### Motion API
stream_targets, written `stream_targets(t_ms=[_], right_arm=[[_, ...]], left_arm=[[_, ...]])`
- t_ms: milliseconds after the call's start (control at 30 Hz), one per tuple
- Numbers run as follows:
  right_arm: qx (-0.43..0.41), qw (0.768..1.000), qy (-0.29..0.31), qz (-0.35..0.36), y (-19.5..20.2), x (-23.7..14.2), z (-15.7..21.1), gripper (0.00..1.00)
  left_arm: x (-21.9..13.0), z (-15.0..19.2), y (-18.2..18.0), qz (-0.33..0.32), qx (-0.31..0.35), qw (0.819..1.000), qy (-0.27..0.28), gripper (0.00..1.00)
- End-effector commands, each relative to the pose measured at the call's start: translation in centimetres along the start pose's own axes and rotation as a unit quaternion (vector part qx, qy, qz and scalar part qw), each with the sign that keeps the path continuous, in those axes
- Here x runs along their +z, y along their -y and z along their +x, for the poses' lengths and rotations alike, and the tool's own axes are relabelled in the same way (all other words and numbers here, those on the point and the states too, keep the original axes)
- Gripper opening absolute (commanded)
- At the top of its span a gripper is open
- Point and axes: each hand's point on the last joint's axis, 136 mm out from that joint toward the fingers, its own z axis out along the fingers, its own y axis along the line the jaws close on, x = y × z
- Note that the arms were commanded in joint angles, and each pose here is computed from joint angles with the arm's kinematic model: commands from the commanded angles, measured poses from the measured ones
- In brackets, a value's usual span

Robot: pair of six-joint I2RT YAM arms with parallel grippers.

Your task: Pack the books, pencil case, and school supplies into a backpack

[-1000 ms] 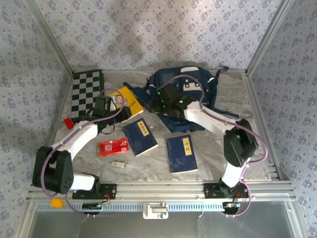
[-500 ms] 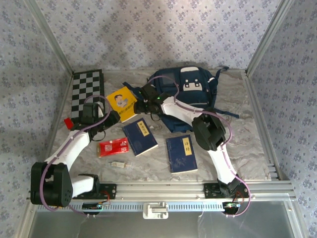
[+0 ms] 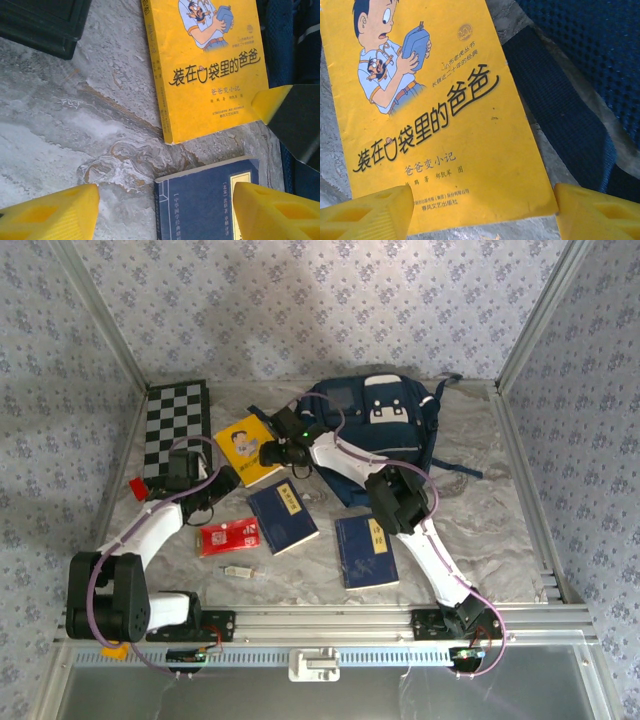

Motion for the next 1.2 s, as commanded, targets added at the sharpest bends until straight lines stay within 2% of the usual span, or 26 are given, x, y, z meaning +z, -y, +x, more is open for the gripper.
stream_targets(t_ms=[0,200,467,567,700,833,1167], right_arm=[[-0.008,1.000,-0.016,-0.013,-0.8,0.2,0.5,0.72],[0.009,1.000,-0.029,-0.005,-1.1,-0.4,1.8,0.64],[0.001,0.999,-0.020,-0.027,-5.2,-3.8,4.2,0.53],[0.011,0.999,-0.022,-0.042,-5.2,-4.9,4.7,0.51],[0.033,0.999,-0.009,-0.024,-2.9,-4.8,3.6,0.51],[0.038,0.999,-0.011,-0.007,-1.4,-3.5,2.8,0.56],[0.024,0.999,-0.027,-0.024,-0.9,-1.2,1.9,0.62]], left_arm=[[-0.5,-1.1,0.2,0.009,-0.005,1.000,0.014,0.70],[-0.7,-1.7,-0.5,0.002,0.003,1.000,0.011,0.70],[-0.7,-3.2,-1.3,0.012,-0.019,1.000,0.011,0.70],[-0.2,-3.5,-1.3,0.011,-0.023,1.000,0.007,0.70],[0.8,-3.9,-0.9,0.023,-0.034,0.999,0.003,0.70],[2.2,-4.7,-0.6,0.026,-0.037,0.999,-0.006,0.67],[5.4,-5.3,-0.1,0.022,-0.015,0.999,-0.024,0.65]])
